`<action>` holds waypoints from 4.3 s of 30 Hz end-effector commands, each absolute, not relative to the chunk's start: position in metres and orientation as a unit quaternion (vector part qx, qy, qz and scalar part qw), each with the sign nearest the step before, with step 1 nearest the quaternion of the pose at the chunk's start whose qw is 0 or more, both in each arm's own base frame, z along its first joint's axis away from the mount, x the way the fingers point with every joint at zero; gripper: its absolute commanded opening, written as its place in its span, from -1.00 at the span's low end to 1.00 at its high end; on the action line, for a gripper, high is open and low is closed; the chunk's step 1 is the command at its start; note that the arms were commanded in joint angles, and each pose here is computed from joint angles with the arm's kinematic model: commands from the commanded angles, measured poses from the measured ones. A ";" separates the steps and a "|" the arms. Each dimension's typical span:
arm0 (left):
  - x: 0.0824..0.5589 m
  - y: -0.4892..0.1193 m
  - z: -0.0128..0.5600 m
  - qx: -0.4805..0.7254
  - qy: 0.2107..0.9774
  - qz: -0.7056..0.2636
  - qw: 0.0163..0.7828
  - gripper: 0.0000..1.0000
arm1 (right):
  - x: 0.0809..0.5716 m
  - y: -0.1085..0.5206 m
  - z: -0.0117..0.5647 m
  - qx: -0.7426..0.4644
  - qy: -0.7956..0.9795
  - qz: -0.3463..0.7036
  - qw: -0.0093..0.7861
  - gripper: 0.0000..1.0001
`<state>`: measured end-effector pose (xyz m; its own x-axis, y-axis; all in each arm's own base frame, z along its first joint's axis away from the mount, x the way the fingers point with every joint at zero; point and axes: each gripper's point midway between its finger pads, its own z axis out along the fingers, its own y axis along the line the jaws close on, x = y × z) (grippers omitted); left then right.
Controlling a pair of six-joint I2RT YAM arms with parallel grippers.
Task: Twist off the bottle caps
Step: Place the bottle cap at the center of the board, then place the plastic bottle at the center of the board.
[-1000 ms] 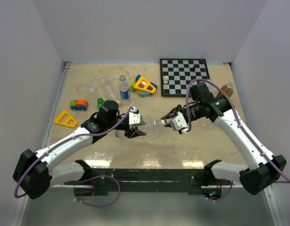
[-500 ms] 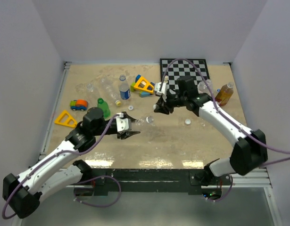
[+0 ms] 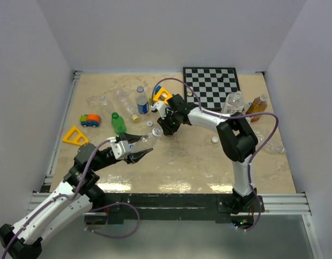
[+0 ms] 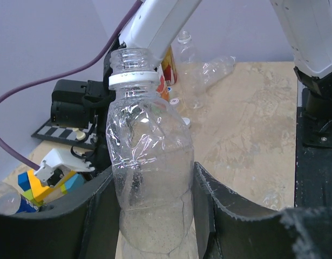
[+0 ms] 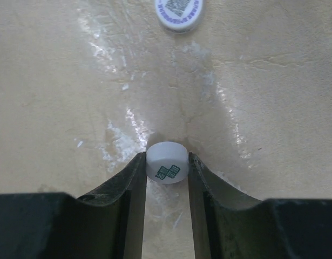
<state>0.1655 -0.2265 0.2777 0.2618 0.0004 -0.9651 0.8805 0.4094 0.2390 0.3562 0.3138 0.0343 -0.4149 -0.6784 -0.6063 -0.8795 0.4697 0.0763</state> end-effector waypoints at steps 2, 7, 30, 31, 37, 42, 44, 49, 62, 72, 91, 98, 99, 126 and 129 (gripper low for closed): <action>0.172 -0.227 0.283 0.397 0.512 -0.343 0.680 -1.00 | 0.384 0.320 0.061 -0.448 0.820 0.179 0.308 -0.03; 0.173 -0.228 0.284 0.394 0.508 -0.345 0.684 -1.00 | 0.376 0.310 0.111 -0.469 0.790 0.199 0.342 0.22; 0.155 -0.252 0.300 0.405 0.446 -0.436 0.668 -1.00 | 0.171 0.323 0.299 -0.758 0.291 0.449 0.372 0.75; 0.154 -0.252 0.302 0.405 0.443 -0.438 0.669 -1.00 | 0.167 0.325 0.299 -0.760 0.287 0.450 0.369 0.73; 0.154 -0.252 0.301 0.398 0.442 -0.442 0.672 -1.00 | 0.148 0.326 0.313 -0.756 0.269 0.467 0.372 0.63; 0.156 -0.254 0.300 0.396 0.441 -0.447 0.670 -1.00 | 0.145 0.327 0.320 -0.745 0.275 0.480 0.372 0.51; 0.156 -0.254 0.300 0.396 0.441 -0.449 0.669 -1.00 | 0.145 0.328 0.324 -0.741 0.278 0.485 0.372 0.44; 0.156 -0.255 0.300 0.393 0.442 -0.453 0.667 -1.00 | 0.145 0.332 0.326 -0.731 0.288 0.497 0.368 0.10; 0.173 -0.245 0.302 0.349 0.475 -0.428 0.685 -0.15 | 0.145 0.332 0.310 -0.730 0.319 0.489 0.355 -1.00; 0.186 -0.223 0.310 0.314 0.514 -0.371 0.707 0.82 | 0.155 0.335 0.296 -0.718 0.362 0.481 0.349 -1.00; 0.204 -0.144 0.311 0.300 0.615 -0.149 0.714 0.90 | 0.342 0.373 0.255 -0.551 0.638 0.286 0.456 -1.00; 0.207 -0.132 0.281 0.274 0.620 -0.128 0.724 0.93 | 0.361 0.374 0.235 -0.531 0.667 0.279 0.442 -1.00; 0.207 -0.130 0.284 0.271 0.620 -0.125 0.726 0.94 | 0.361 0.375 0.231 -0.530 0.669 0.283 0.437 -1.00; 0.208 -0.134 0.277 0.282 0.621 -0.126 0.721 0.94 | 0.351 0.380 0.174 -0.527 0.698 0.311 0.372 -0.69; 0.208 -0.134 0.276 0.283 0.621 -0.126 0.720 0.95 | 0.350 0.380 0.172 -0.527 0.699 0.312 0.370 -0.57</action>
